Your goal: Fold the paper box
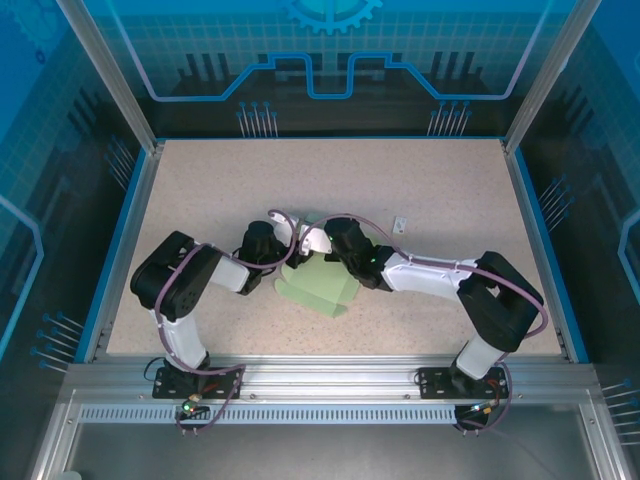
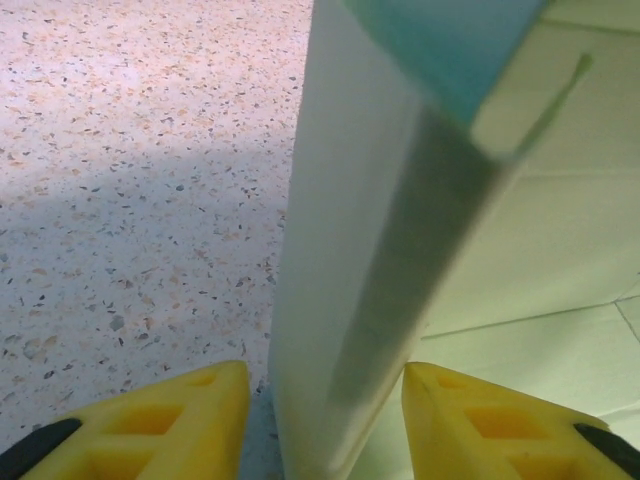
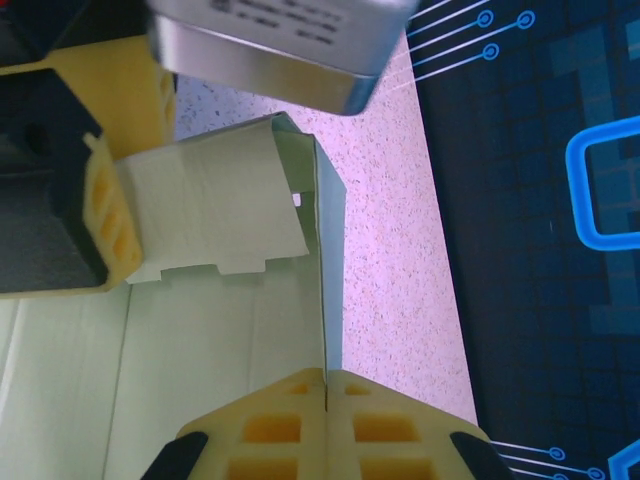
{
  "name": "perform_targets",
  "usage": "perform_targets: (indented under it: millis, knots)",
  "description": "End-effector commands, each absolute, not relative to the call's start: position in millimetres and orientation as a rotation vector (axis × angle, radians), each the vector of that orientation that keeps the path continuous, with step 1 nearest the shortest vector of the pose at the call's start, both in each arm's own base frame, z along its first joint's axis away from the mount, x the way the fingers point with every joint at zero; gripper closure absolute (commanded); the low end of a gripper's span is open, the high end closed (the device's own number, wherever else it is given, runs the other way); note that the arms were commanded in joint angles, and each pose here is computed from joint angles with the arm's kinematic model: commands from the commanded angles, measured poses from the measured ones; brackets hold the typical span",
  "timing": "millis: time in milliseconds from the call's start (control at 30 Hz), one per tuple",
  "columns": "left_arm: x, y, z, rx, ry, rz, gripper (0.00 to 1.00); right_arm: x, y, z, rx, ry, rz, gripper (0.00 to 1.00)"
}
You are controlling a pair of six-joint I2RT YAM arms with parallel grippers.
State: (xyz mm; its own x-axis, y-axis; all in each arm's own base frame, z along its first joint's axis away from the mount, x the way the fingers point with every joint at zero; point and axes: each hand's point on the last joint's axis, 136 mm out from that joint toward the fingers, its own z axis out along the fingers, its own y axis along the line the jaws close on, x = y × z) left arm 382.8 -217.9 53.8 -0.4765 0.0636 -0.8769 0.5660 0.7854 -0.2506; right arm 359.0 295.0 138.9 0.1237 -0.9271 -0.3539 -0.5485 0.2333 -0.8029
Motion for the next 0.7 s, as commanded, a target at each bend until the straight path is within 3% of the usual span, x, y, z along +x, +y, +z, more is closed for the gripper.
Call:
perform_targets:
  millis: [0, 667]
  knots:
    - [383.5, -218.6, 56.0, 0.483, 1.960, -0.639, 0.52, 354.3, 303.0, 142.6, -1.434, 1.481, -0.525, 1.00]
    - [375.1, -215.6, 33.8, 0.492, 1.975, -0.632, 0.56, 329.0, 309.0, 103.5, -1.515, 1.405, -0.618, 1.00]
